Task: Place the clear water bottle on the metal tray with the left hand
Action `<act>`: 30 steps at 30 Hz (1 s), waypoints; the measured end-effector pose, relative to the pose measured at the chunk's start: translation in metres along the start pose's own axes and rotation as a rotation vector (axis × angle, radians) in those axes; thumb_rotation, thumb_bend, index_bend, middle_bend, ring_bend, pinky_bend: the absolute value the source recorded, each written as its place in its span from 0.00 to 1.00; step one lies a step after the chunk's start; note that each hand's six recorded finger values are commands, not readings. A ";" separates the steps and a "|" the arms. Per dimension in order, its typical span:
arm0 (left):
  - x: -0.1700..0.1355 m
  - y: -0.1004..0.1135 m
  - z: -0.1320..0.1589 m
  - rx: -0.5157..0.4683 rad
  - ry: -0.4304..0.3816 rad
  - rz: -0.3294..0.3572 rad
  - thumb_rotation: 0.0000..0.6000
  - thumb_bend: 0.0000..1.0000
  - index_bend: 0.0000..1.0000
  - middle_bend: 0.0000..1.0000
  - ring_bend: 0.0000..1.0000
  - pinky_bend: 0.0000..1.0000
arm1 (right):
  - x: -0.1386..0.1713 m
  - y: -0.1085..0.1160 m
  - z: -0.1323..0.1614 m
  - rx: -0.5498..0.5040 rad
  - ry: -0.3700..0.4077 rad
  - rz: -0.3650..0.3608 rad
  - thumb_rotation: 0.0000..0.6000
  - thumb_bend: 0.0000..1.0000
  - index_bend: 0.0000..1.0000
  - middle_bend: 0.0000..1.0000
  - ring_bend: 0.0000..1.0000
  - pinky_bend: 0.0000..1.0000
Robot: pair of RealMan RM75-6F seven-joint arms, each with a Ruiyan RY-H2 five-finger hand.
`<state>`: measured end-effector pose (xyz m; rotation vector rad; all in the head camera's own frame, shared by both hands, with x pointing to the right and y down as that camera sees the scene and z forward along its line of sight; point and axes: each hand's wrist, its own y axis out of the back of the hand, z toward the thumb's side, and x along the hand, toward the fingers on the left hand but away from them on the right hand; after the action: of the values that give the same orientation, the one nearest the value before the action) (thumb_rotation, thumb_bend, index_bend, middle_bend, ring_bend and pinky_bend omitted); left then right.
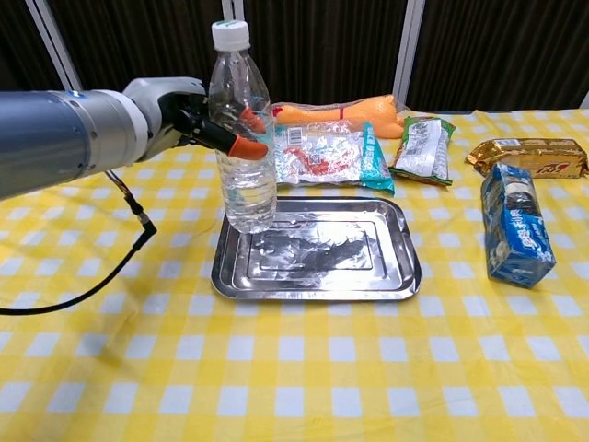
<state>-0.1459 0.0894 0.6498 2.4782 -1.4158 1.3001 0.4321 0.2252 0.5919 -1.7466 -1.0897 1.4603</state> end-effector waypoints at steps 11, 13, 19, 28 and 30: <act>0.011 -0.038 0.004 -0.006 -0.016 -0.057 1.00 0.53 0.57 0.51 0.03 0.08 | -0.001 0.003 -0.005 -0.007 -0.013 -0.008 1.00 0.05 0.11 0.00 0.05 0.00; 0.012 -0.043 0.005 -0.001 -0.024 -0.062 1.00 0.52 0.57 0.51 0.03 0.08 | -0.001 0.003 -0.005 -0.006 -0.012 -0.007 1.00 0.05 0.11 0.00 0.05 0.00; 0.013 -0.048 0.004 0.007 -0.023 -0.058 1.00 0.50 0.57 0.51 0.03 0.08 | 0.000 0.004 -0.004 -0.010 -0.009 -0.008 1.00 0.05 0.11 0.00 0.05 0.00; 0.015 -0.052 0.000 0.012 -0.014 -0.068 1.00 0.44 0.47 0.47 0.03 0.08 | 0.000 0.005 -0.006 -0.013 -0.013 -0.008 1.00 0.05 0.11 0.00 0.05 0.00; 0.016 -0.054 -0.001 0.019 -0.013 -0.078 1.00 0.41 0.44 0.44 0.02 0.08 | 0.000 0.005 -0.006 -0.013 -0.014 -0.009 1.00 0.05 0.11 0.00 0.05 0.00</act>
<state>-0.1039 0.1106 0.6807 2.5306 -1.3008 1.2915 0.4387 0.2231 0.5887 -1.7402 -1.1149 1.4646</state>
